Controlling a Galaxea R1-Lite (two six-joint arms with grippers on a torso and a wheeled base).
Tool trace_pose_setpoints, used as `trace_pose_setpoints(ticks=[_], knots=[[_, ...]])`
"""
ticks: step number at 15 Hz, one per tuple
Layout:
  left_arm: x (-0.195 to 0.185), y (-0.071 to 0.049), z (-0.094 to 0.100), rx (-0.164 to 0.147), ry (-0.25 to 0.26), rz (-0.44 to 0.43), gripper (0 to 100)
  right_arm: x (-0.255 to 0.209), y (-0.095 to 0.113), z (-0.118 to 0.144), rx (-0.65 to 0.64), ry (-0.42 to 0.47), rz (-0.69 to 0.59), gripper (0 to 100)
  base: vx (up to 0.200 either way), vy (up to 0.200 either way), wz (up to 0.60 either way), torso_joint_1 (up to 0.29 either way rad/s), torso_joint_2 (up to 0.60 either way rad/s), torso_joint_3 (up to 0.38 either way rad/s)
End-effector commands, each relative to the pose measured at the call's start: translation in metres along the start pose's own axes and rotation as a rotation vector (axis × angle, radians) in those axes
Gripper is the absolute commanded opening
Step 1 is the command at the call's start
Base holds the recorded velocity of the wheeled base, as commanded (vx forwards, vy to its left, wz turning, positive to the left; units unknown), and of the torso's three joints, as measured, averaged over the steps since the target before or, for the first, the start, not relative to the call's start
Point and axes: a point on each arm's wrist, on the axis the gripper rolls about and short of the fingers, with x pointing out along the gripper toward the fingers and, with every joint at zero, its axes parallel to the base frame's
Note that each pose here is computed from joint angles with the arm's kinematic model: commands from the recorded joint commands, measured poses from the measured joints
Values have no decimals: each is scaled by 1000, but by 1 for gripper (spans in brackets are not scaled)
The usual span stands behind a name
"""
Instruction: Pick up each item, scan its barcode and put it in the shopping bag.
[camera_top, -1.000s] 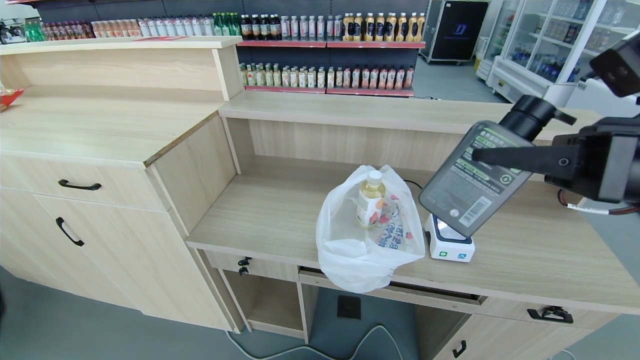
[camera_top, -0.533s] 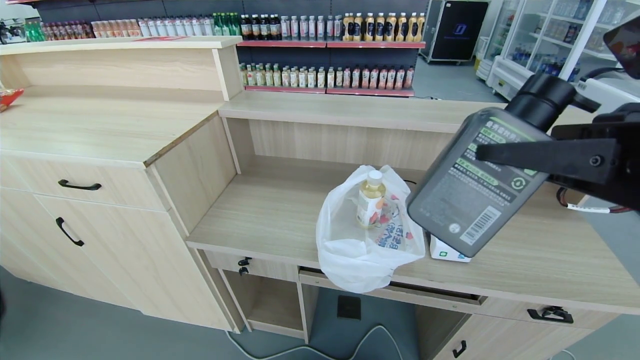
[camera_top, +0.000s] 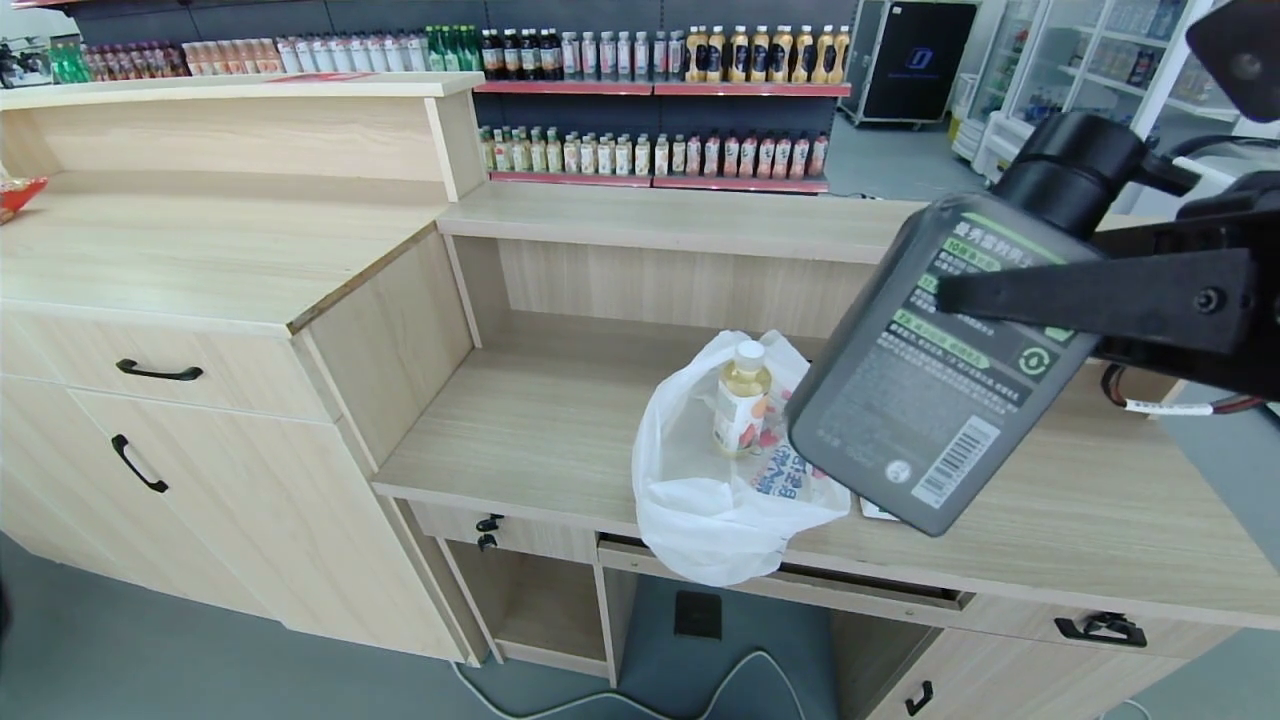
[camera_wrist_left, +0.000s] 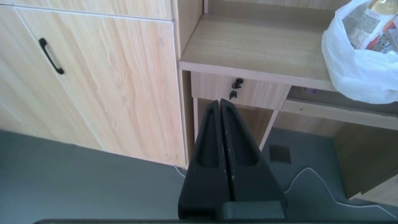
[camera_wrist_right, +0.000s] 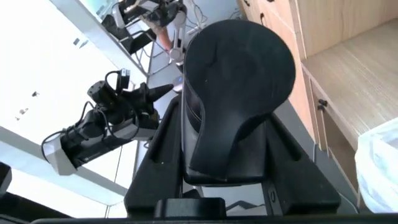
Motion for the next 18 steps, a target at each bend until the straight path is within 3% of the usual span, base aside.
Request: trace_pose_setpoints(ticks=[1, 9, 18], knots=[[0, 0, 0, 0, 0, 1, 0, 8, 0, -4, 14, 19, 3, 0, 0, 0, 0, 0, 0, 0], [0, 0, 0, 0, 0, 1, 0, 30, -7, -15, 2, 24, -167, 0, 0, 0, 0, 0, 0, 0], [0, 0, 0, 0, 0, 1, 0, 32, -1, -25, 2, 54, -150, 0, 0, 0, 0, 0, 0, 0]])
